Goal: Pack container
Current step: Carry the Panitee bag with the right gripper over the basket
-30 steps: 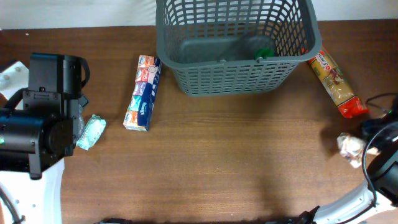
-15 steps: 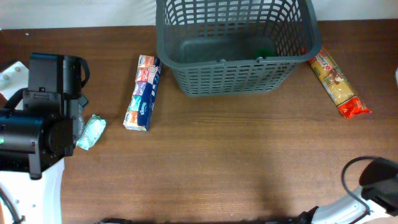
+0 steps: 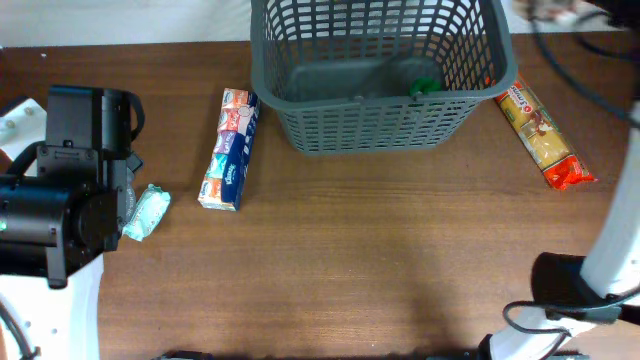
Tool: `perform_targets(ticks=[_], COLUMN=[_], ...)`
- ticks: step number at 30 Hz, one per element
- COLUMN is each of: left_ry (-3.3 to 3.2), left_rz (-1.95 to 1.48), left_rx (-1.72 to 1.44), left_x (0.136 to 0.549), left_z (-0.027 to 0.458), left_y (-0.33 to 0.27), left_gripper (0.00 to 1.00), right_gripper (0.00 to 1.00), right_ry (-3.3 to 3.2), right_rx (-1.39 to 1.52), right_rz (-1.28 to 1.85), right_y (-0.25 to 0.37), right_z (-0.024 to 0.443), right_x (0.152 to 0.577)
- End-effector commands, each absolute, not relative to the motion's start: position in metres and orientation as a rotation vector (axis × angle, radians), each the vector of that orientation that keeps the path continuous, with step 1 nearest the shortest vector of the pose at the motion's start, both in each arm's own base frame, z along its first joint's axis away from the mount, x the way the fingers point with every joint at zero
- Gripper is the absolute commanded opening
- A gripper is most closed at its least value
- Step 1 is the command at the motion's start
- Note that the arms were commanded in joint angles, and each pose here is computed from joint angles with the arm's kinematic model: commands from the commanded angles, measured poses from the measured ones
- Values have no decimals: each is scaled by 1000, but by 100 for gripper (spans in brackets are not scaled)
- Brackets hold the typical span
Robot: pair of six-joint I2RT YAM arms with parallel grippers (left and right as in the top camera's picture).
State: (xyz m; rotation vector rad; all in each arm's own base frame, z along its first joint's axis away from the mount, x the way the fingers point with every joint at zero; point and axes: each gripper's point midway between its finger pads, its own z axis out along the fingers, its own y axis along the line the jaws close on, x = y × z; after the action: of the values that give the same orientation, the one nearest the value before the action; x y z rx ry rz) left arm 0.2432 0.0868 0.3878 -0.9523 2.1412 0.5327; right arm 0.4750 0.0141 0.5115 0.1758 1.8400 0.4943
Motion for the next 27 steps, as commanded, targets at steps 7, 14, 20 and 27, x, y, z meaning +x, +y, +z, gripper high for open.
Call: perform_targets(ticks=[7,14,20,27], left_ry=[2114,2114,2114,2114], left_rz=[527,527,527,527], left_rx=[-972,-972,-972,-972], left_x=[240,240,240,240], left_z=[393,393,393,393], left_y=[90,90,90,90], left_gripper=[99,99,99,99], right_gripper=[4,4,4,4], right_ry=[1967,2186,2346,2521], right_rx=[106,116,156,216], right_rz=[504,517,465,257], right_y=[73,98,94,69], right_z=[448,351,287,224], right_x=[529,564,573,567])
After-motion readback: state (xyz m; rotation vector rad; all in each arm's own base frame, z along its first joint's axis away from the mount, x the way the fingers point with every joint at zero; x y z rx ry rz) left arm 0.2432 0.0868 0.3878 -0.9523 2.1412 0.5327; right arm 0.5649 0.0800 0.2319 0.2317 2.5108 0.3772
